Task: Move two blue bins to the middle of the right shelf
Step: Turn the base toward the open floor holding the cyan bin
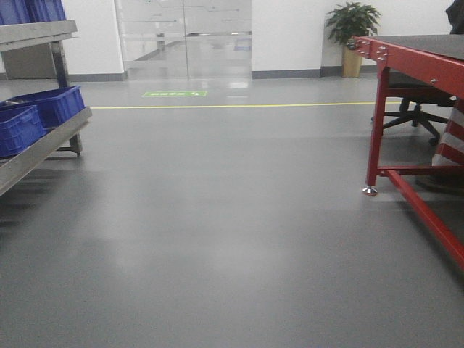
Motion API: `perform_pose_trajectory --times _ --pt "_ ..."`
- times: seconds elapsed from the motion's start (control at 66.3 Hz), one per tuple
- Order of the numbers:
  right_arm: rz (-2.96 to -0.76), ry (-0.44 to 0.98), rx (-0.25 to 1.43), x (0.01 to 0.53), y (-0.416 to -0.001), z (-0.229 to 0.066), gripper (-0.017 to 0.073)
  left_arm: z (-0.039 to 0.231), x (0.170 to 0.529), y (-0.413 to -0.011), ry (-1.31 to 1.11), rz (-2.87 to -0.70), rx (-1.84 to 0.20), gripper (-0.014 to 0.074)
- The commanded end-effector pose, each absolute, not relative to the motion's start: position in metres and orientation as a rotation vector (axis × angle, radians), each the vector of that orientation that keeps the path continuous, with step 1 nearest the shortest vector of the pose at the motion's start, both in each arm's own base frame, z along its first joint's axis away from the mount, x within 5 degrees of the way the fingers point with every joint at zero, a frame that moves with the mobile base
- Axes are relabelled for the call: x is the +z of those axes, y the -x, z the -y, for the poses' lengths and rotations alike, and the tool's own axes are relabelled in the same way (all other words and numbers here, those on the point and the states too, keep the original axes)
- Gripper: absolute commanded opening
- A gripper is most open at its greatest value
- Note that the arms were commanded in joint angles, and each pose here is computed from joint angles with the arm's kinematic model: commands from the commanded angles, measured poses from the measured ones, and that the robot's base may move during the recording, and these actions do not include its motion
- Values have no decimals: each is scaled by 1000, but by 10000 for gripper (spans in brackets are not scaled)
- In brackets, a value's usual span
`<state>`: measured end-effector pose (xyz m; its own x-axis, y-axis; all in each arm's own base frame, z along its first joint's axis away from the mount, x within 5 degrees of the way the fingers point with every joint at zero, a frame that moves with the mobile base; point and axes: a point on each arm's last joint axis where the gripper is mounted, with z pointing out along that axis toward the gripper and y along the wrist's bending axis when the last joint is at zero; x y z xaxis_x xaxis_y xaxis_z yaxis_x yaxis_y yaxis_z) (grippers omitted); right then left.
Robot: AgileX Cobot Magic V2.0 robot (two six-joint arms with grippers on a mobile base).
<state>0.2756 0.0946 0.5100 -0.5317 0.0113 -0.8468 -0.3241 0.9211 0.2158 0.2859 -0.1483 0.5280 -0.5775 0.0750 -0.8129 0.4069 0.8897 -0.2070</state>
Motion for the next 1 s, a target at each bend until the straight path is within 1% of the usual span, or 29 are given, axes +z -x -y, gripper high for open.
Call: perform_pose_trajectory --times 0.0,0.98 --pt "-1978 217 596 525 -271 -107 -154 171 549 -266 -406 -2026 -816 -111" --pt "-1978 217 596 525 -271 -107 -154 171 549 -266 -406 -2026 -816 -111"
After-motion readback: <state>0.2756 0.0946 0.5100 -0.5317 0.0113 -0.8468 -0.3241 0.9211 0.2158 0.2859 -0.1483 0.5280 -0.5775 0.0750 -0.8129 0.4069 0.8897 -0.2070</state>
